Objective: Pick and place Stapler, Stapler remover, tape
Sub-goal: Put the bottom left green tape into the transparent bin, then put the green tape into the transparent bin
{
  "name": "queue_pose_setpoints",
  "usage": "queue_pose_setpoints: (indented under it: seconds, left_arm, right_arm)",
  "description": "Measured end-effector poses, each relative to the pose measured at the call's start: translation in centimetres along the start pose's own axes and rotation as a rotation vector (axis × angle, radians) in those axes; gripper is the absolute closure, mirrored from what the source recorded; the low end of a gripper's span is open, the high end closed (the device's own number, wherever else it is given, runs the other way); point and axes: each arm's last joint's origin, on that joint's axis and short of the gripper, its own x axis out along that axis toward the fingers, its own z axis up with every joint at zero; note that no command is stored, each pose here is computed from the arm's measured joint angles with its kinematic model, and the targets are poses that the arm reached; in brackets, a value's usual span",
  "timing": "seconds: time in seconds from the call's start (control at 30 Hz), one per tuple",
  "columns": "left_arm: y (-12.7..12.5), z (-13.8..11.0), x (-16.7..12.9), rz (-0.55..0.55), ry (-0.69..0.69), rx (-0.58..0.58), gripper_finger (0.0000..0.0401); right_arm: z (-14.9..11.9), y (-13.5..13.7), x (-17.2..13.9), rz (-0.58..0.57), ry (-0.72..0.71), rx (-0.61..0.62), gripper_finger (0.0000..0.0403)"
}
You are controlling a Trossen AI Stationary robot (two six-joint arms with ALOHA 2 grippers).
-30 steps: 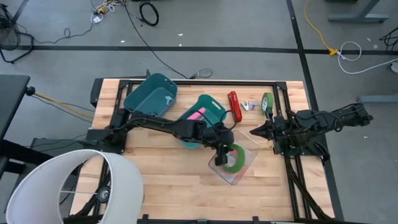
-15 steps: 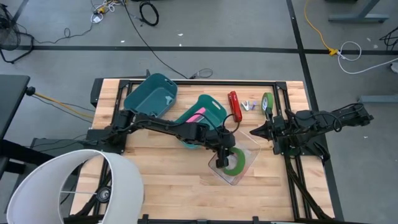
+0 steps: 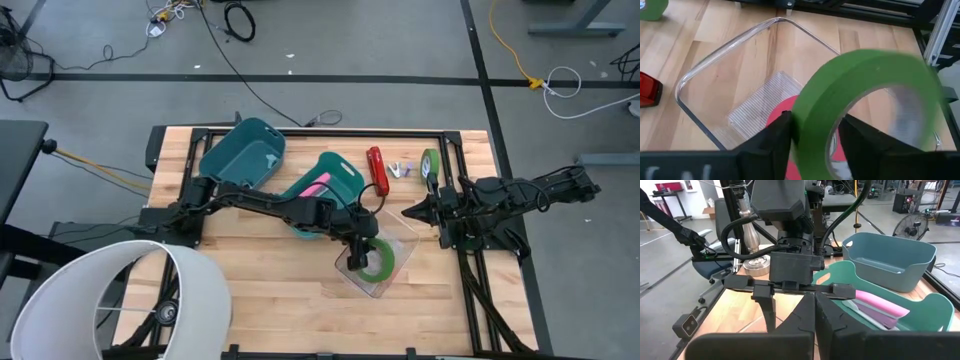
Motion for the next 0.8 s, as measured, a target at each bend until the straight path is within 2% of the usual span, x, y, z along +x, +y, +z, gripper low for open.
queue_pose_setpoints:
  seconds: [0.17, 0.33, 0.8]
  left_arm:
    - [0.0, 0.03, 0.0, 0.003, -0.004, -0.009, 0.0181]
    - [-0.01, 0.02, 0.0, 0.003, -0.003, -0.027, 0.0154]
    - [-0.01, 0.24, -0.7, 0.006, 0.003, -0.033, 0.0163]
  right_arm:
    - [0.0, 0.0, -0.01, 0.0, 0.0, 0.002, 0.0401]
    - [0.0, 0.0, -0.01, 0.0, 0.0, 0.003, 0.0401]
    - [0.0, 0.0, -0.01, 0.001, 0.0, 0.015, 0.0401]
